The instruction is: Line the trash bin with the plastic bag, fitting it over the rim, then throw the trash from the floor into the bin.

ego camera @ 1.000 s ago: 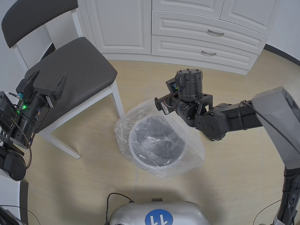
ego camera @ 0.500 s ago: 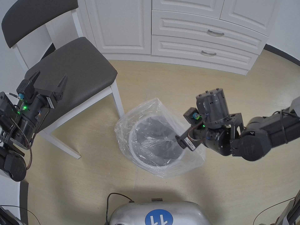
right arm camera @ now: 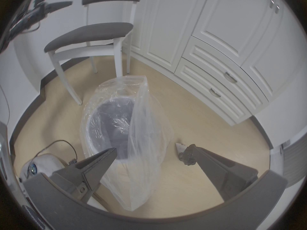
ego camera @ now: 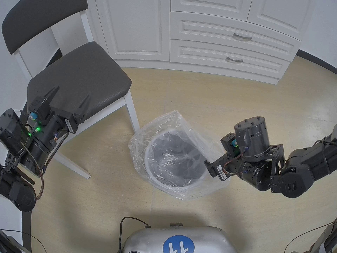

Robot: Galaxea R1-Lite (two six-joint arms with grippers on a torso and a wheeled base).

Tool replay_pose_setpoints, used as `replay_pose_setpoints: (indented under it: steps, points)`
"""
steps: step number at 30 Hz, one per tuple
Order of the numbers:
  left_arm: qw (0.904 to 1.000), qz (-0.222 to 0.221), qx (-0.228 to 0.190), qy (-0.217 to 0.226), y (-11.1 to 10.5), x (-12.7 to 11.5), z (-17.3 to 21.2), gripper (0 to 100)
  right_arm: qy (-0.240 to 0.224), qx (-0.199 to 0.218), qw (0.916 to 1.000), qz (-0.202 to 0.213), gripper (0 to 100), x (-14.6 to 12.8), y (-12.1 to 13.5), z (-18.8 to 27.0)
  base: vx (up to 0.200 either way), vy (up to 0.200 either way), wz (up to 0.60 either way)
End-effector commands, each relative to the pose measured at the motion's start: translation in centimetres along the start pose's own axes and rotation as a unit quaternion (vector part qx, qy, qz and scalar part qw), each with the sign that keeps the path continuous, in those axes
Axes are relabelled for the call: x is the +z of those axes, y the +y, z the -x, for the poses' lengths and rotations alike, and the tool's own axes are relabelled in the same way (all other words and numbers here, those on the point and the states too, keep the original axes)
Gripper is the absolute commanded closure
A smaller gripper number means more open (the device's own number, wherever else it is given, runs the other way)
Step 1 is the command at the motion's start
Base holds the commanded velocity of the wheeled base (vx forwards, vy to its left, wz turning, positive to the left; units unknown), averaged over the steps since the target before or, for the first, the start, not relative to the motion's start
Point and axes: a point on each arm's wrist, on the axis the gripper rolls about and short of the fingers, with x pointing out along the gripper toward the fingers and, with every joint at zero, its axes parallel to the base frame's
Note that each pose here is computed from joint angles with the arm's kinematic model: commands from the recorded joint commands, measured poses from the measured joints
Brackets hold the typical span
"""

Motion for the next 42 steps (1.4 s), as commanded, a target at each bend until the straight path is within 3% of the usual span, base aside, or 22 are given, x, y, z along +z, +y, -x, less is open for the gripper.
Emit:
replay_pose_setpoints:
  steps: [1,7,15,16,25,34,42]
  points:
    - [0.9992,0.01,-0.035,0.017,-1.7,-0.8,0.2,0,0.022,0.007,0.9997,-0.012,0,-1.6,1.5,-1.9,0.0,0.0,0.0]
    - [0.9982,0.013,-0.046,0.035,-2.4,-1.6,0.4,0,0.0,0.005,0.9993,-0.037,0,-2.2,2.3,-2.8,0.0,0.0,0.0]
    - [0.9965,0.017,-0.078,0.023,-4.0,-0.8,1.0,0,-0.009,0.006,0.999,-0.042,0,-4.9,3.3,-3.1,0.0,0.0,0.0]
    - [0.9965,0.017,-0.078,0.025,-4.1,-0.9,1.0,0,-0.011,0.005,0.9989,-0.046,100,-5.1,3.4,-3.5,0.0,0.0,0.0]
    - [0.9958,0.016,-0.083,0.035,-4.4,-1.6,0.5,0,-0.099,-0.019,0.9897,-0.101,100,-5.3,3.5,-4.9,0.0,0.0,0.0]
    - [0.9938,0.015,-0.094,0.057,-5.5,-3.4,-0.8,0,-0.104,-0.055,0.985,-0.126,100,-5.2,1.6,-7.8,0.0,0.0,0.0]
    - [0.9941,0.015,-0.092,0.056,-5.6,-3.6,-1.3,0,-0.144,-0.095,0.9724,-0.157,100,-5.4,0.9,-12.8,0.0,0.0,0.0]
